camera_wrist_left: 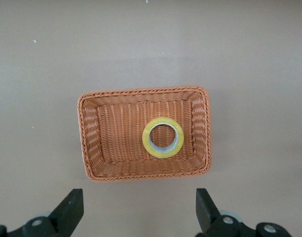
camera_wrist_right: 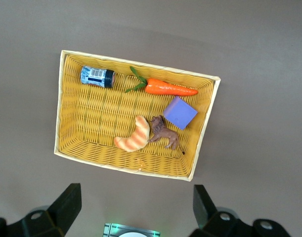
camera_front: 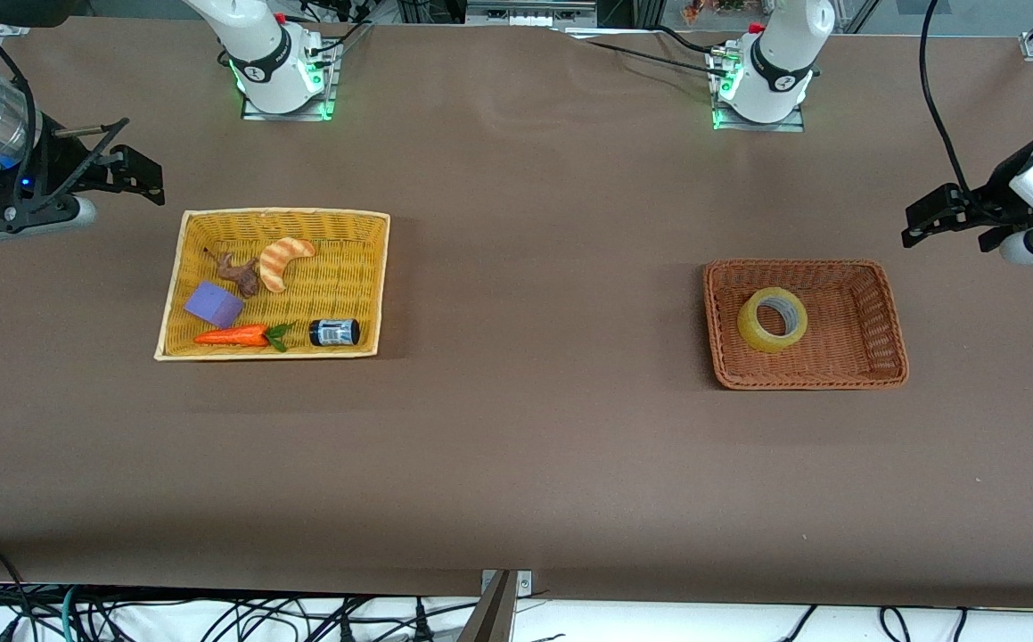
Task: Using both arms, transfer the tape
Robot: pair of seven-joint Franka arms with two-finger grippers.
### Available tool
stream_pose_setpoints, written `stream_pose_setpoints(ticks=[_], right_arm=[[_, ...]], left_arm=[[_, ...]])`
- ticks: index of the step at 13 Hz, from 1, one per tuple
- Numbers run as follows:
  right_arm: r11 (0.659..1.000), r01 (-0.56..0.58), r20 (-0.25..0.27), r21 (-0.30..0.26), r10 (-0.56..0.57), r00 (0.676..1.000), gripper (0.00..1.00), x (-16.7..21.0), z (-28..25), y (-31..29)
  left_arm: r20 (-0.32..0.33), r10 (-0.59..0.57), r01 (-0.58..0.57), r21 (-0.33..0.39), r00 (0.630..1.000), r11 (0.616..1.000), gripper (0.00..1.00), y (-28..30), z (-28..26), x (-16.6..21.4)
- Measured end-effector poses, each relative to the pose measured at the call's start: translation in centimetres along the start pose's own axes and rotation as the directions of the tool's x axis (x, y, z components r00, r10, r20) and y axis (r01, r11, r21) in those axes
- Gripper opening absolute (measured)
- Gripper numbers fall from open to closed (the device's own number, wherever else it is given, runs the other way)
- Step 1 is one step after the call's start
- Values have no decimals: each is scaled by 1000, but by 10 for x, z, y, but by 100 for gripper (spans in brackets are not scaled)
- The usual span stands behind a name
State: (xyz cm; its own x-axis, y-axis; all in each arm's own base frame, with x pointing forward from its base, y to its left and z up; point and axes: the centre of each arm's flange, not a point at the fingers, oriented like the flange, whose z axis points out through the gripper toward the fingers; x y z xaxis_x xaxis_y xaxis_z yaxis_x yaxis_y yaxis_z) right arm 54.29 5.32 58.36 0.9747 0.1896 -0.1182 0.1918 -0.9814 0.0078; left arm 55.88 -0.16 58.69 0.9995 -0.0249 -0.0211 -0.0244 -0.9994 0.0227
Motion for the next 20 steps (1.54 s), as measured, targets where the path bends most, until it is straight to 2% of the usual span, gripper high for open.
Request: stream_pose_setpoints(ticks=[20], right_arm=[[1000,0,-4,0,0,1000,100,0,0,0]], left_arm=[[-4,0,0,1,1000,1000,100,1,-2,-6]])
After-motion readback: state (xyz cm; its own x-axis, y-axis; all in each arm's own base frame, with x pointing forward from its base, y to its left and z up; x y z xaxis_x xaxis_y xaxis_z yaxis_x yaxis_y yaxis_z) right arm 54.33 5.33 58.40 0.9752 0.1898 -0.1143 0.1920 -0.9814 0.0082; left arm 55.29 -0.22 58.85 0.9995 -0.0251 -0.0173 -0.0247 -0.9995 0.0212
